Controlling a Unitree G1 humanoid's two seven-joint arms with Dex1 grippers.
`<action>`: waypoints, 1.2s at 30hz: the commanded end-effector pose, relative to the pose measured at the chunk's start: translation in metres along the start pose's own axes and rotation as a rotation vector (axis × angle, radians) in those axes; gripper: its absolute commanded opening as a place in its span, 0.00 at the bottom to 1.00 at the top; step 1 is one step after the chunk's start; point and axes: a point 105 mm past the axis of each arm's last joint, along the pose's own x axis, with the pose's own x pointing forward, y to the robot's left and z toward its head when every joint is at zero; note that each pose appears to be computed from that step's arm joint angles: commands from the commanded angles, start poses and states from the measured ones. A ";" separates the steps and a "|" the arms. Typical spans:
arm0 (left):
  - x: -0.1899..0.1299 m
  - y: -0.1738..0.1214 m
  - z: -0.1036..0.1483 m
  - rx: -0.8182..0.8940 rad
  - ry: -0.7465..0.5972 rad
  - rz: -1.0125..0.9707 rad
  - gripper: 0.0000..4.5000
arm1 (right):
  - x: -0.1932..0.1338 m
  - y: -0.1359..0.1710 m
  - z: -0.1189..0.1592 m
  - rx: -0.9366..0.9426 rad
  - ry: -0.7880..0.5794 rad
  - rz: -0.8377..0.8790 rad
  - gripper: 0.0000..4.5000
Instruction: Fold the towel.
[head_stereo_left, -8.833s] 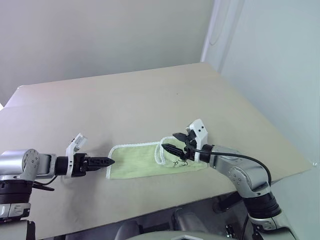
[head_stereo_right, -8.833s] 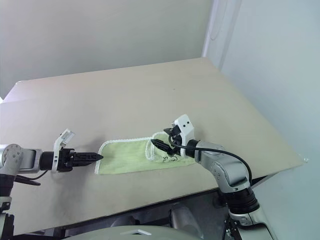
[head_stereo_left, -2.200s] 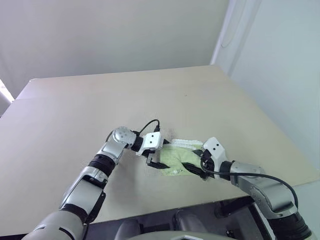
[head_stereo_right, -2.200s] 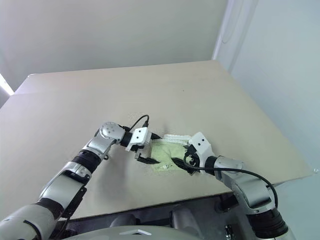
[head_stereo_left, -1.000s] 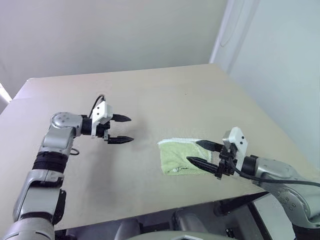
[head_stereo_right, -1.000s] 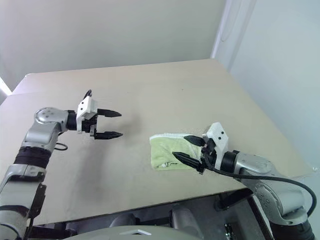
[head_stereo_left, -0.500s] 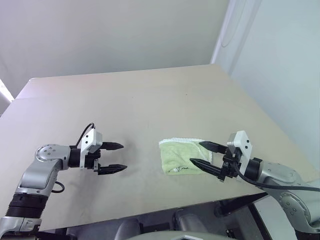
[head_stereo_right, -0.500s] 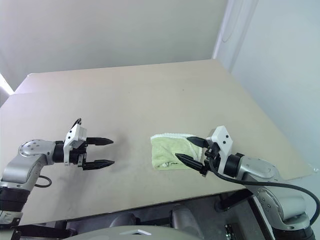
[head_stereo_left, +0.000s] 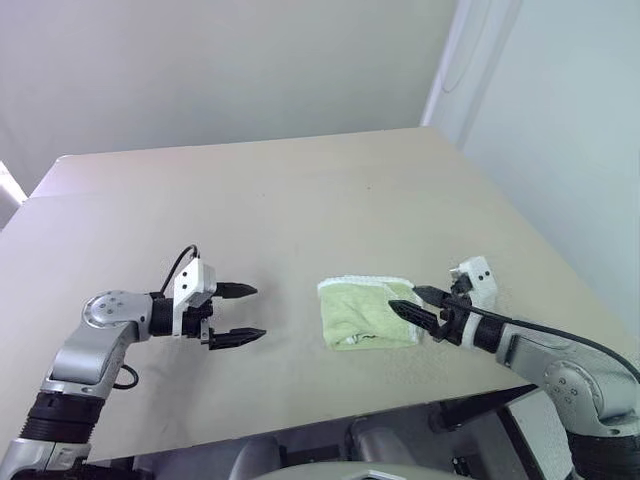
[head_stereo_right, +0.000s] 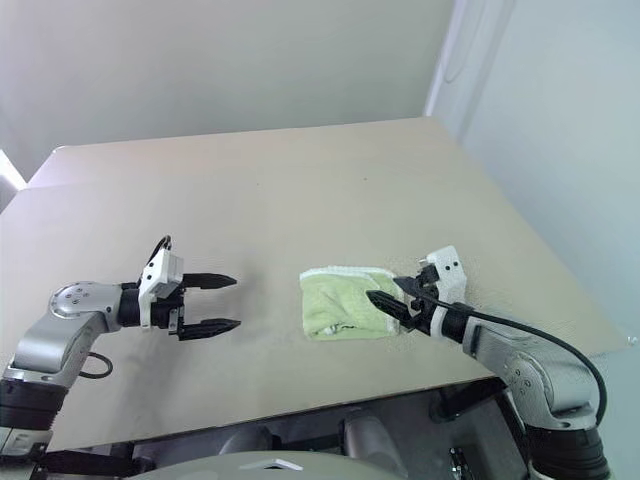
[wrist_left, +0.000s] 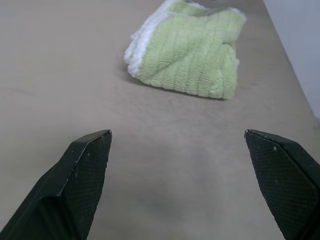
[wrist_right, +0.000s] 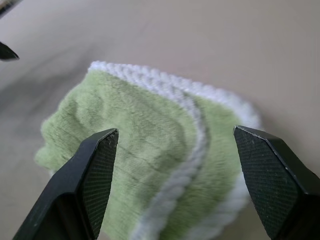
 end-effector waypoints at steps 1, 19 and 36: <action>0.004 -0.005 0.010 0.056 -0.012 -0.022 1.00 | -0.007 0.018 0.016 -0.226 -0.060 0.014 0.86; 0.010 -0.009 0.013 0.097 -0.019 -0.045 1.00 | 0.032 0.044 -0.029 -0.676 0.149 0.213 0.86; 0.010 -0.007 0.015 0.118 -0.012 -0.045 1.00 | 0.037 0.033 -0.032 -0.725 0.194 0.165 0.86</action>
